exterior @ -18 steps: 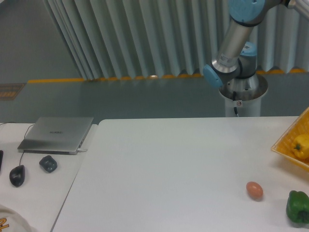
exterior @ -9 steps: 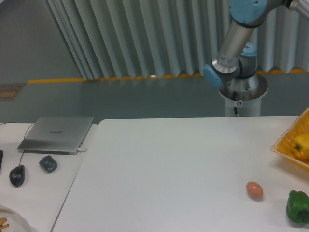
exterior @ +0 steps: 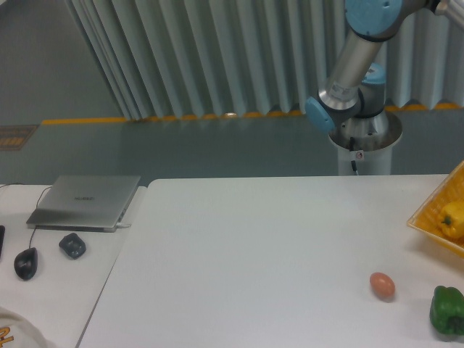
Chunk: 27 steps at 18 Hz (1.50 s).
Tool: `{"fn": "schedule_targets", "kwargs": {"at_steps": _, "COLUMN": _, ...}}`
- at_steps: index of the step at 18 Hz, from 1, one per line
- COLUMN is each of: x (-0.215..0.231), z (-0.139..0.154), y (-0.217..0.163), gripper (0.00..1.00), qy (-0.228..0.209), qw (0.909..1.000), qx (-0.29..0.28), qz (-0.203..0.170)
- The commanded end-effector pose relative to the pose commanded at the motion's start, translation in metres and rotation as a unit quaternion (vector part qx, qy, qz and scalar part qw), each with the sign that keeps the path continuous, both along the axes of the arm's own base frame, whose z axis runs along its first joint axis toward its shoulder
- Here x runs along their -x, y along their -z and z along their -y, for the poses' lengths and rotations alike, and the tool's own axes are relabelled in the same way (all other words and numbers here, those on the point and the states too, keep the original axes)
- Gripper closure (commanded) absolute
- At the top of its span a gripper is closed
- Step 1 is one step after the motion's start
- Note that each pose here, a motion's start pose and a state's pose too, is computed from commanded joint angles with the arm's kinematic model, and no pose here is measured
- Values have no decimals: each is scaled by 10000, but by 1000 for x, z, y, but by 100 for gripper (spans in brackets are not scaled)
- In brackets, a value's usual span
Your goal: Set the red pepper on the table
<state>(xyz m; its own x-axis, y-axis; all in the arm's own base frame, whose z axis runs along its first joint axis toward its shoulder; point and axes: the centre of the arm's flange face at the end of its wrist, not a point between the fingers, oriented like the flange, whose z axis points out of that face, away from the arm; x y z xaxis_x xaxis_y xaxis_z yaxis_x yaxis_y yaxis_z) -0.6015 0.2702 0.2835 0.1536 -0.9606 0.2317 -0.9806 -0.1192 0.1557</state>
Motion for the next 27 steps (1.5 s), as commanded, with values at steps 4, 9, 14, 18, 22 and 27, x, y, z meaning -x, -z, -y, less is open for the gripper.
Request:
{"fn": "schedule_targets", "kwargs": {"at_steps": 4, "x": 0, "z": -1, "y": 1, "gripper": 8, "qy": -7, "qw": 10000, "qx": 0, "qz": 4}}
{"fn": "schedule_targets", "kwargs": {"at_steps": 9, "x": -1, "z": -1, "y": 2, "gripper": 15, "qy": -22, "qw": 10000, "qx": 0, "qz": 7}}
{"fn": "schedule_targets", "kwargs": {"at_steps": 14, "x": -2, "z": -3, "y": 1, "gripper": 39, "qy": -58, "qw": 10000, "qx": 8, "qz": -12}}
{"fn": "schedule_targets", "kwargs": {"at_steps": 18, "x": -2, "z": -4, "y": -2, "gripper": 43, "qy": -64, "qw": 9999, "qx": 120, "qz": -59}}
{"fn": "schedule_targets", "kwargs": {"at_steps": 22, "x": -2, "z": -5, "y": -10, "gripper": 48, "qy": -92, "qw": 9996, "qx": 210, "qz": -155}}
{"fn": "schedule_targets", "kwargs": {"at_steps": 27, "x": -5, "z": -10, "y": -30, "gripper": 48, "qy": -151, "qw": 9993, "qx": 160, "qz": -295}}
